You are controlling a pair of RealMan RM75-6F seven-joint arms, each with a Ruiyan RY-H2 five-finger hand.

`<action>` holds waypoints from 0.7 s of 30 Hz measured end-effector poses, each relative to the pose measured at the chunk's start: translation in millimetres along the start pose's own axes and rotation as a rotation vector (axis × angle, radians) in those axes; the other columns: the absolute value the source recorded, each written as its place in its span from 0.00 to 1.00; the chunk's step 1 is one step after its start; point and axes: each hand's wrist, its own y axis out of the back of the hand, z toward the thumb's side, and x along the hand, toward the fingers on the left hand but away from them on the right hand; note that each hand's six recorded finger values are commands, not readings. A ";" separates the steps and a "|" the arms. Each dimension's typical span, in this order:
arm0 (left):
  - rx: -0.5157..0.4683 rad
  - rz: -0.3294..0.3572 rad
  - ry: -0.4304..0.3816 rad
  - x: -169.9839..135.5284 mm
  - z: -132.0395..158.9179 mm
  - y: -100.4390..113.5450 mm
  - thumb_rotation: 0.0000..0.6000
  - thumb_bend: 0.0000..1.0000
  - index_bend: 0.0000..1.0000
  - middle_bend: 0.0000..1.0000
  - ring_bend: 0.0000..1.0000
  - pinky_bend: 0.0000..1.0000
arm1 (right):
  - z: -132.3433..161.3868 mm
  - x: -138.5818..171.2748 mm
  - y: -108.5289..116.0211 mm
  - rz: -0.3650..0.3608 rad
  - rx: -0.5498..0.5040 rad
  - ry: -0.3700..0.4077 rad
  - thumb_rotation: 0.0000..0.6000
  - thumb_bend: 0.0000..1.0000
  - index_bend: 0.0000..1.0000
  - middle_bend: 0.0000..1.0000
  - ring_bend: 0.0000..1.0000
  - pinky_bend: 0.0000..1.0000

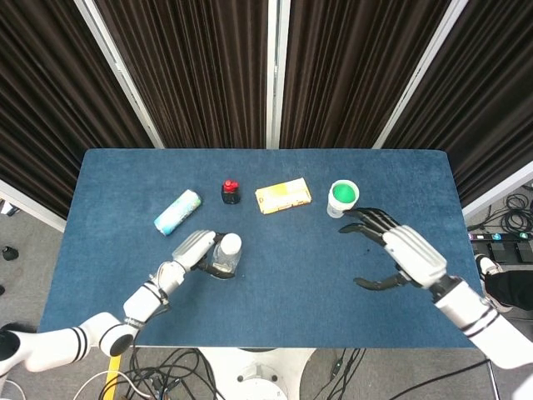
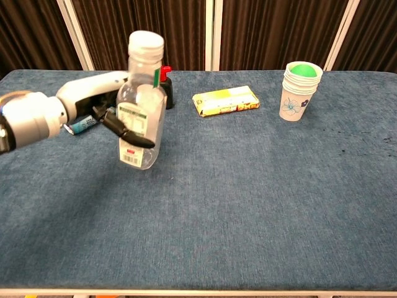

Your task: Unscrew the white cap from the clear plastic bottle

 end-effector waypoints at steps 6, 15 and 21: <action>0.029 -0.029 0.005 10.2 28.7 3.8 1.00 0.09 0.54 0.58 0.48 0.49 | 17.8 -32.2 -5.1 0.054 0.055 0.002 0.90 0.07 0.24 0.05 0.00 0.00; 0.035 -0.061 -0.027 27.6 64.8 -2.4 1.00 0.09 0.54 0.58 0.48 0.49 | 27.1 -62.9 -17.4 0.093 0.058 -0.022 0.91 0.02 0.25 0.03 0.00 0.00; 0.038 -0.080 -0.039 35.3 76.8 -11.2 1.00 0.09 0.54 0.58 0.48 0.49 | 37.0 -77.1 -29.5 0.123 0.067 -0.008 0.91 0.02 0.25 0.03 0.00 0.00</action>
